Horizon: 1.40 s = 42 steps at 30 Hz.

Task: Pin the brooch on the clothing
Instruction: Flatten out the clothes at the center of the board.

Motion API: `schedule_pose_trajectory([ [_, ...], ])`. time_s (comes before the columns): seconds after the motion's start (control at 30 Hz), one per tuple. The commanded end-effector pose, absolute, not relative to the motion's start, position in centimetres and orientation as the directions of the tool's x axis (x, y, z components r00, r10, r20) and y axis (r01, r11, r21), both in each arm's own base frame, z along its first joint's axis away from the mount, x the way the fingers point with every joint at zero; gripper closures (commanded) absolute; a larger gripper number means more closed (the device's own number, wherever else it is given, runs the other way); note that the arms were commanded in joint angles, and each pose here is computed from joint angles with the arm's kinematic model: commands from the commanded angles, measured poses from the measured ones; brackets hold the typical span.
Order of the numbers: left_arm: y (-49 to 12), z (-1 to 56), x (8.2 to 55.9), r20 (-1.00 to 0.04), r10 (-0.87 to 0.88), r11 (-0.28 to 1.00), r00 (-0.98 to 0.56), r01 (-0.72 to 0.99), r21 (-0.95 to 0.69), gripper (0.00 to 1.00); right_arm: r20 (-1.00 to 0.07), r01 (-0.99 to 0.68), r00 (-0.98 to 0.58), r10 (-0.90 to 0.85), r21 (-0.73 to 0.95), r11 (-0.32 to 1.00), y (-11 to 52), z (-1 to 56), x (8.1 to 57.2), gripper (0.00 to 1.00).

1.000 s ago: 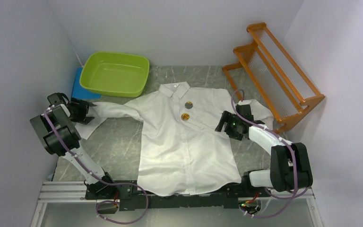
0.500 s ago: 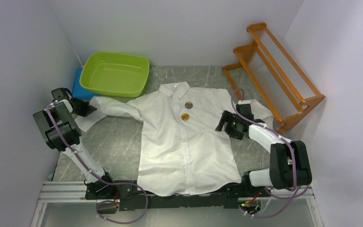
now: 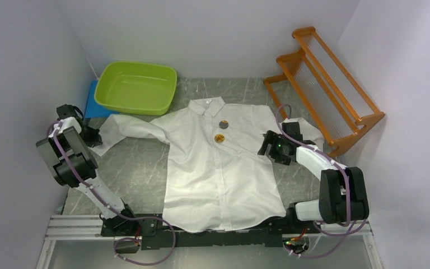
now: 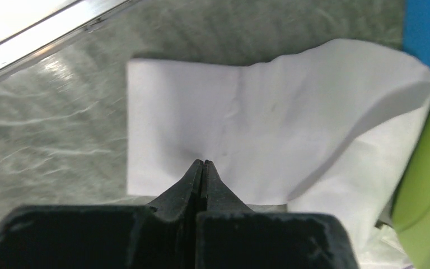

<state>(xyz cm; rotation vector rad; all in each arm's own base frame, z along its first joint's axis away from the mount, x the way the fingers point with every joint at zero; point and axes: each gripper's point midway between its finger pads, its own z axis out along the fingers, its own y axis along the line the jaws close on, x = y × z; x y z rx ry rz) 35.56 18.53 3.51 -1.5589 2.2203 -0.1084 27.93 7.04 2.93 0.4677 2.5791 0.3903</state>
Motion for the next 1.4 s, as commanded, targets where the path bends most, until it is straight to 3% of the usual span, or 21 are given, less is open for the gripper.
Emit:
schedule_pose_trajectory([
  [0.0,19.9,6.4,33.9,-0.372,-0.884,0.388,-0.284,-0.890,-0.241,0.97,-0.476,0.214,-0.797,0.372,0.354,0.910,6.7,5.2,29.4,0.12],
  [0.17,14.3,10.6,36.5,-0.427,-0.807,0.567,-0.408,-0.740,-0.363,0.93,-0.492,0.101,-0.812,0.313,0.409,0.907,8.3,6.9,29.5,0.10],
  [0.37,0.9,12.3,35.5,-0.391,-0.609,0.792,-0.690,-0.510,-0.334,0.62,-0.523,-0.034,-0.813,0.256,0.482,0.876,10.3,9.2,28.9,0.08],
  [0.53,-9.9,11.3,30.9,-0.315,-0.451,0.863,-0.835,-0.318,-0.394,0.58,-0.490,-0.078,-0.844,0.218,0.515,0.854,12.7,9.1,27.2,0.10],
  [0.63,-14.5,11.5,28.9,-0.343,-0.323,0.901,-0.882,-0.175,-0.397,0.55,-0.468,-0.097,-0.865,0.180,0.509,0.855,14.2,8.1,25.9,0.10],
  [0.73,-16.9,12.8,29.7,-0.429,-0.245,0.925,-0.869,-0.077,-0.372,0.48,-0.453,-0.099,-0.873,0.179,0.525,0.845,15.0,7.5,25.4,0.10],
  [0.83,-17.8,13.3,32.0,-0.470,-0.204,0.947,-0.859,-0.051,-0.318,0.48,-0.455,-0.102,-0.872,0.178,0.525,0.845,15.3,7.6,25.7,0.10],
  [1.07,-19.8,11.0,39.1,-0.482,-0.074,0.987,-0.873,0.005,-0.161,0.47,-0.499,-0.103,-0.850,0.169,0.473,0.875,14.5,7.8,27.1,0.07],
  [1.37,-22.6,5.2,46.2,-0.453,0.022,0.995,-0.891,0.065,-0.079,0.37,-0.567,-0.159,-0.814,0.126,0.426,0.891,15.2,8.9,32.3,0.03],
])
